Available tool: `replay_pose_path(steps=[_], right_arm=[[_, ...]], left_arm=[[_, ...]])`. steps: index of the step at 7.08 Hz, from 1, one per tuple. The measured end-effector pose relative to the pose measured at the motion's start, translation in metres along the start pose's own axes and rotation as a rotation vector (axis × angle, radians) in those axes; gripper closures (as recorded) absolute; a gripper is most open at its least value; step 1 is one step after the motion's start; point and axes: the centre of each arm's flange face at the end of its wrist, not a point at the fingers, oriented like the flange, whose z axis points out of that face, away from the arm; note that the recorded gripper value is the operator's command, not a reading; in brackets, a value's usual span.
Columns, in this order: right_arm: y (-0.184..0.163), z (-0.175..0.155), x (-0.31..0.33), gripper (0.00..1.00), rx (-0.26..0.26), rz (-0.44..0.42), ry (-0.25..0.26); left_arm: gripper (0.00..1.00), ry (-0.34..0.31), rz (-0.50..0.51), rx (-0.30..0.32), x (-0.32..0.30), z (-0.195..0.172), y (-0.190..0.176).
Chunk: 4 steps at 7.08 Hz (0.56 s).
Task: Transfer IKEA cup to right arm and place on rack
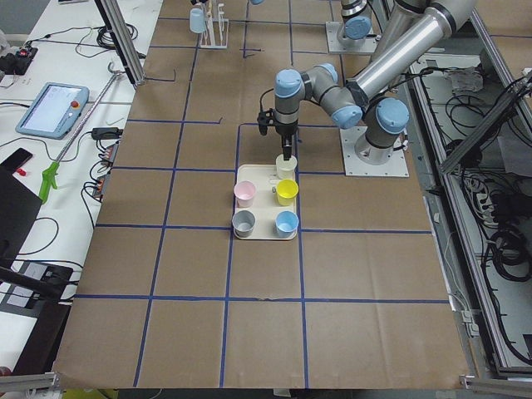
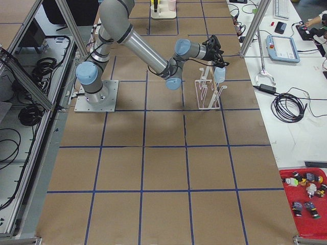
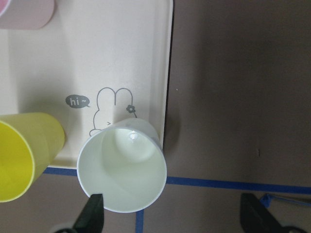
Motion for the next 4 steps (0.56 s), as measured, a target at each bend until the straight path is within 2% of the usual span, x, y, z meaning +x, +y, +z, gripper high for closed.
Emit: replay_pose_path(steps=[1, 2, 3, 4], right_arm=[[-0.014, -0.007, -0.017, 0.0, 0.004, 0.024, -0.022], [-0.025, -0.016, -0.034, 0.0, 0.014, 0.094, -0.047], [-0.033, -0.024, -0.045, 0.0, 0.022, 0.182, -0.084], [-0.043, -0.037, -0.055, 0.0, 0.032, 0.256, -0.124]], left_arm=[[0.02, -0.002, 0.011, -0.005, 0.0, 0.01, -0.001], [0.14, -0.006, 0.018, -0.008, 0.0, 0.012, 0.0], [0.41, -0.01, 0.023, -0.008, 0.0, 0.012, 0.001], [0.73, -0.012, 0.025, -0.008, -0.001, 0.011, 0.001]])
